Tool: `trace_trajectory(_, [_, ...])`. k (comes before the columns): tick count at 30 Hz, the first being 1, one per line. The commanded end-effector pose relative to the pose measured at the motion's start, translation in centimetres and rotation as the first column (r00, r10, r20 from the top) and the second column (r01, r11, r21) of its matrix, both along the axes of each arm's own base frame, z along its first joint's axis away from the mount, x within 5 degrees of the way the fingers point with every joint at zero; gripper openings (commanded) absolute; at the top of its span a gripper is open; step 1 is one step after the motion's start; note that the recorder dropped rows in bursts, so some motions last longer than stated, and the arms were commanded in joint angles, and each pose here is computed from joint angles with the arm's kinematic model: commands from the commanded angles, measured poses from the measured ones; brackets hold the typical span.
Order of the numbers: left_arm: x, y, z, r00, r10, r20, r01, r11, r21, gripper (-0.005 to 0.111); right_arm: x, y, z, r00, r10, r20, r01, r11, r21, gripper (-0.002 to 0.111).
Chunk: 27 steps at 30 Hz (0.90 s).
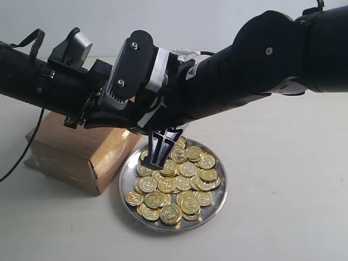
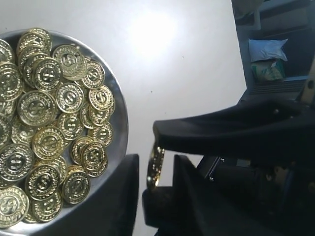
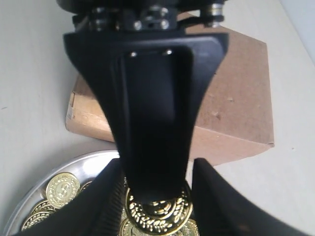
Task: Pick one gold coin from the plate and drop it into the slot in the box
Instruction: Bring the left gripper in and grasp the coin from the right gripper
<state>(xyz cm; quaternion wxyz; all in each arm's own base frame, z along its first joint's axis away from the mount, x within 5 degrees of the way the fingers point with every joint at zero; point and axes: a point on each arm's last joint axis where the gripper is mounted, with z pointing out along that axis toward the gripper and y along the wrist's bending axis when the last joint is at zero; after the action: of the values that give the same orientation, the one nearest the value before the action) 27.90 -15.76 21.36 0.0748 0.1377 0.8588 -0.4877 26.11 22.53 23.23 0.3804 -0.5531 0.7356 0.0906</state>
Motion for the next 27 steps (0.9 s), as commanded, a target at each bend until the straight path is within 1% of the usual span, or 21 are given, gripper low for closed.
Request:
trace_trajectory(1, [0.07, -0.31, 0.37, 1.000, -0.011, 0.009, 0.011, 0.999, -0.038, 0.025, 0.06, 0.06, 0.09, 1.000, -0.007, 0.011, 0.007, 1.000, 0.009, 0.018])
trace_trajectory(3, [0.05, -0.31, 0.37, 1.000, -0.013, 0.010, 0.014, 0.999, -0.039, 0.017, 0.07, 0.06, 0.10, 1.000, -0.008, 0.012, 0.008, 1.000, 0.010, 0.018])
trace_trajectory(4, [0.02, -0.32, 0.39, 1.000, -0.023, 0.020, 0.023, 0.999, -0.041, 0.006, 0.07, 0.06, 0.10, 1.000, -0.008, 0.012, 0.008, 1.000, 0.010, 0.018])
trace_trajectory(5, [0.01, -0.33, 0.40, 0.999, -0.026, 0.022, 0.027, 0.999, -0.042, 0.000, 0.07, 0.06, 0.10, 1.000, -0.008, 0.012, 0.008, 1.000, 0.010, 0.018])
trace_trajectory(11, [-0.18, -0.48, 0.71, 0.998, -0.051, 0.031, 0.054, 0.995, -0.080, 0.000, 0.07, 0.06, 0.10, 1.000, -0.008, 0.012, 0.008, 1.000, 0.010, 0.018])
trace_trajectory(13, [-0.18, -0.48, 0.71, 0.998, -0.051, 0.031, 0.054, 0.995, -0.080, 0.000, 0.06, 0.06, 0.09, 1.000, -0.007, 0.011, 0.007, 1.000, 0.009, 0.018])
trace_trajectory(17, [-0.21, -0.49, 0.72, 0.998, -0.054, 0.029, 0.056, 0.995, -0.082, 0.000, 0.04, 0.06, 0.08, 1.000, -0.011, 0.005, 0.011, 1.000, 0.012, 0.030])
trace_trajectory(20, [-0.21, -0.49, 0.72, 0.998, -0.056, 0.033, 0.059, 0.995, -0.082, 0.000, 0.04, 0.06, 0.08, 1.000, -0.011, 0.005, 0.011, 1.000, 0.012, 0.045])
trace_trajectory(21, [-0.21, -0.49, 0.72, 0.998, -0.056, 0.033, 0.059, 0.995, -0.082, 0.000, 0.04, 0.06, 0.08, 1.000, -0.011, 0.005, 0.011, 1.000, 0.012, 0.049])
trace_trajectory(24, [-0.21, -0.49, 0.72, 0.998, -0.058, 0.037, 0.061, 0.995, -0.082, 0.000, 0.04, 0.06, 0.08, 1.000, -0.013, 0.004, 0.013, 1.000, 0.013, 0.053])
trace_trajectory(27, [-0.21, -0.49, 0.72, 0.997, -0.060, 0.041, 0.063, 0.995, -0.082, 0.000, 0.04, 0.07, 0.08, 1.000, -0.014, 0.003, 0.014, 1.000, 0.014, 0.053])
